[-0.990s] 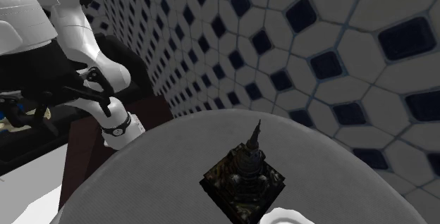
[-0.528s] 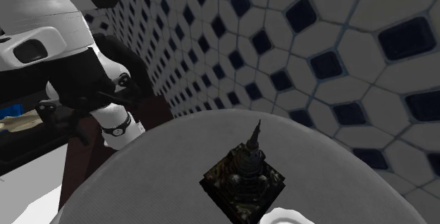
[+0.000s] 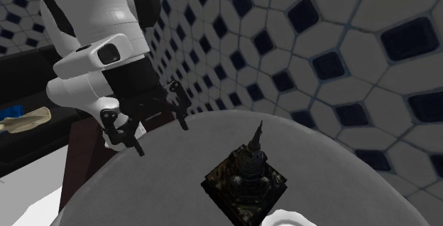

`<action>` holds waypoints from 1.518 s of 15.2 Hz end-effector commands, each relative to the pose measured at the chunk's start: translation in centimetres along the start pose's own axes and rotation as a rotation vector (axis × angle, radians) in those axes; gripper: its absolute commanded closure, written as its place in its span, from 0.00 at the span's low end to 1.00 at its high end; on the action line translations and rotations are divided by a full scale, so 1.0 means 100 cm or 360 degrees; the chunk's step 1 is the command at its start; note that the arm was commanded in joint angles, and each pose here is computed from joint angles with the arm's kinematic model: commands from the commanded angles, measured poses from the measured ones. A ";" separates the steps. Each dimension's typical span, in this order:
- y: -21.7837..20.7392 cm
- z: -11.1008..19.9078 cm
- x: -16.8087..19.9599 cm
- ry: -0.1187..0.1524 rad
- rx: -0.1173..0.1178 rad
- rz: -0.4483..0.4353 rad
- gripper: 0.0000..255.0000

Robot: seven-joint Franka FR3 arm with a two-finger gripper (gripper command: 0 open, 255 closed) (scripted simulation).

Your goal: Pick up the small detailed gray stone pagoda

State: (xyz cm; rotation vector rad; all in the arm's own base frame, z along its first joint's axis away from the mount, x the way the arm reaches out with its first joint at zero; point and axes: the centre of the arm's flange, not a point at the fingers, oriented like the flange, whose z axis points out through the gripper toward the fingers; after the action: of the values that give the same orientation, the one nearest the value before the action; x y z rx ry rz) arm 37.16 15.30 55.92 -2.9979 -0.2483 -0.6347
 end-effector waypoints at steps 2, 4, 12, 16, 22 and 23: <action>-0.032 0.011 0.013 0.0117 0.0021 -0.0021 0.00; -0.051 0.018 0.022 0.0191 0.0032 -0.0036 0.00; -0.126 0.040 0.061 0.0486 0.0078 -0.0094 0.00; -0.135 0.052 0.062 0.0525 0.0084 -0.0102 0.00; -0.134 0.079 0.050 0.0525 0.0084 -0.0102 0.00; -0.134 0.079 0.050 0.0525 0.0084 -0.0102 0.00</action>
State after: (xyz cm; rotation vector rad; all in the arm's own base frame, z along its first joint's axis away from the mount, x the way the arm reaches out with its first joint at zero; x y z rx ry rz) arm 42.48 29.98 51.32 -2.7860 -0.3334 -1.0925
